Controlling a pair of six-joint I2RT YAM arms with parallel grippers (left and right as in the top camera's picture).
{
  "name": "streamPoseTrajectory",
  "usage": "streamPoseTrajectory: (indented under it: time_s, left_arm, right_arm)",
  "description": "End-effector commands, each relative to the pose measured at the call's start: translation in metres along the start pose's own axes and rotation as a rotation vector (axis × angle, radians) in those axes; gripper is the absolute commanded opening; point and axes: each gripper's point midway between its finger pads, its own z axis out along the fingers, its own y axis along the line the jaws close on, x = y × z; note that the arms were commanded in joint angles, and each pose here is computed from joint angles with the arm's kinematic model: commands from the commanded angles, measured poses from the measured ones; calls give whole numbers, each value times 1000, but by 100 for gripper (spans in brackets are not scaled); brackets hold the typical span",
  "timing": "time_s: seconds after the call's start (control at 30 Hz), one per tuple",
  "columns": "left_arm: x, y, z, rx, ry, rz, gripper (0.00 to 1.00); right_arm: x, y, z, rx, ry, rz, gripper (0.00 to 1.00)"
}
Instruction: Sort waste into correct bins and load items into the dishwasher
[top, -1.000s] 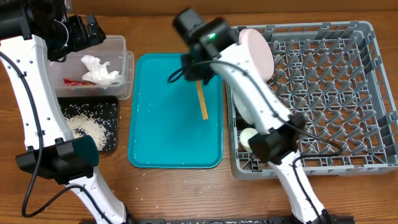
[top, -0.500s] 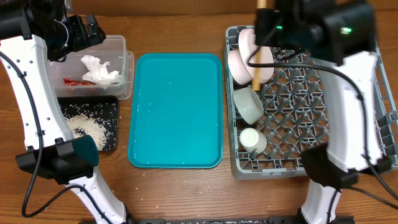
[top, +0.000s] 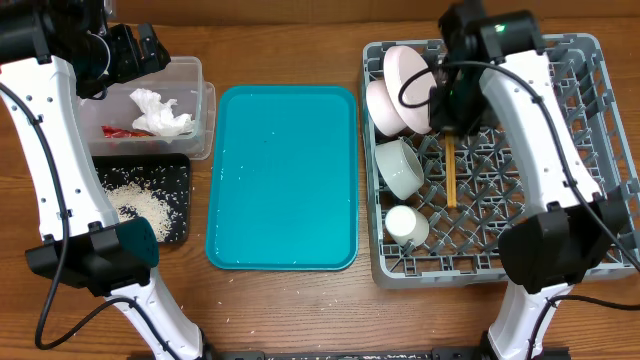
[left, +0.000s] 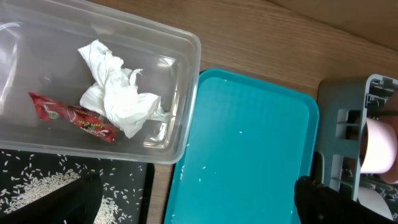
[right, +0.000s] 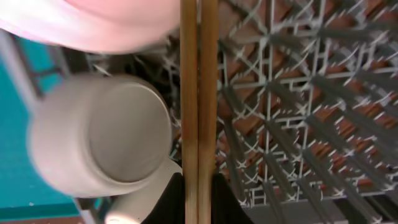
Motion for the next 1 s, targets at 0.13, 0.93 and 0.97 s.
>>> streamPoseTrajectory:
  time_s: [0.13, 0.93, 0.97]
  left_arm:
    - [0, -2, -3, -1, -6, -9, 100]
    - [0, -2, -3, -1, -6, -9, 100]
    - [0, -2, -3, -1, -6, -9, 100]
  right_arm:
    - [22, -8, 27, 39, 101, -9, 5]
    - [32, 34, -203, -339, -568, -58, 100]
    - [46, 43, -225, -438, -611, -92, 100]
